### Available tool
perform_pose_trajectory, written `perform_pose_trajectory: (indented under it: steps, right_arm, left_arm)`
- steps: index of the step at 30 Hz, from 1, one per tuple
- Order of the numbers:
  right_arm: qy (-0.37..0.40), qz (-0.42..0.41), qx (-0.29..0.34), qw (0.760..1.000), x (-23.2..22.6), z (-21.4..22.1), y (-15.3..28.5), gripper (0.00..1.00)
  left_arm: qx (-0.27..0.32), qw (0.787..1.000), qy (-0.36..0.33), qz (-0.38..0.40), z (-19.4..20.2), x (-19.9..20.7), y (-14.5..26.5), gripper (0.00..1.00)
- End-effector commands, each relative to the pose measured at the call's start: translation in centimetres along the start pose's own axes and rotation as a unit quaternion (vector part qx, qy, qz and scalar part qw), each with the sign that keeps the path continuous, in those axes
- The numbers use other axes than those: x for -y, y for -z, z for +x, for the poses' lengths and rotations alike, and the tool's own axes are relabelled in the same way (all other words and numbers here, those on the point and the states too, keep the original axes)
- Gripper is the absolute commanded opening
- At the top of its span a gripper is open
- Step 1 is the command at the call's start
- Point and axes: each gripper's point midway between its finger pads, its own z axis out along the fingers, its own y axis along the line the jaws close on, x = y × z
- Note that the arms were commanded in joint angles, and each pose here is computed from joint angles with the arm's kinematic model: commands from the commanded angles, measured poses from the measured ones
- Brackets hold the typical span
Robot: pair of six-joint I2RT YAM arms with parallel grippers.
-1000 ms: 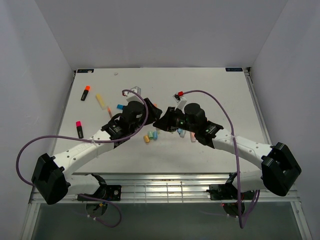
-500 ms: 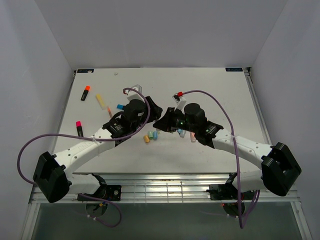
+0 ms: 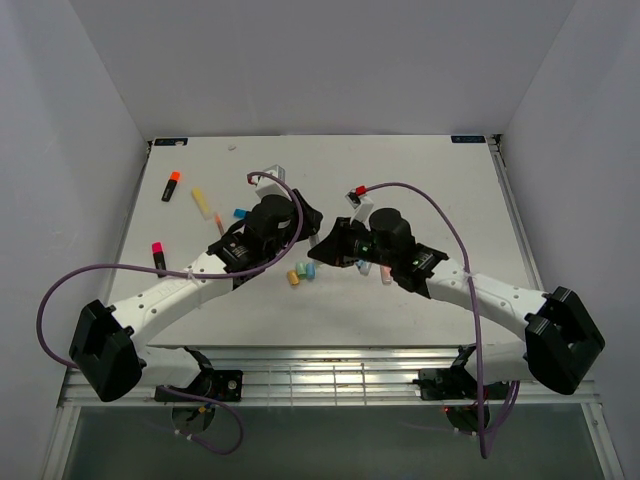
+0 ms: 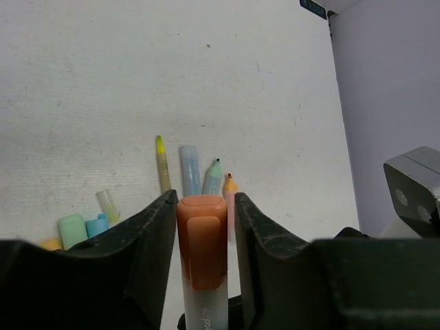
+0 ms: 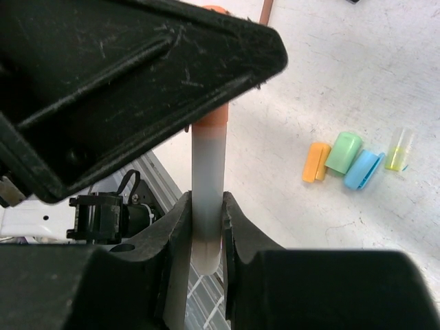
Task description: Open the pen caps
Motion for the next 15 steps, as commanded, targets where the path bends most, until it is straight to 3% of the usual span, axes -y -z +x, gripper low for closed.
perform_pose_trajectory:
  steps: [1,5,6,7,14,15]
  right_arm:
    - [0.015,-0.017,0.013,1.0,-1.1,-0.4,0.7,0.08]
    - [0.016,-0.015,0.015,1.0,-1.0,-0.5,0.8,0.08]
    - [0.016,-0.014,0.015,1.0,-1.0,-0.4,0.8,0.08]
    - [0.016,-0.012,0.015,1.0,-0.8,-0.5,0.8,0.08]
    - [0.04,0.065,-0.021,0.997,1.4,1.6,1.3,0.08]
    - [0.052,0.089,-0.016,0.995,1.9,1.7,1.5,0.08]
  left_arm:
    - [0.016,1.0,0.0,0.01,-1.4,0.9,0.6,0.46]
    - [0.01,1.0,0.001,0.023,-1.2,1.4,0.5,0.21]
    - [0.009,1.0,0.0,0.024,-1.1,1.4,0.4,0.09]
    - [0.007,1.0,-0.001,0.024,-1.1,1.5,0.4,0.02]
    - [-0.003,0.999,-0.026,-0.032,-1.2,-0.3,-1.9,0.0]
    - [-0.002,0.999,-0.015,-0.032,-2.8,-0.4,-2.6,0.0]
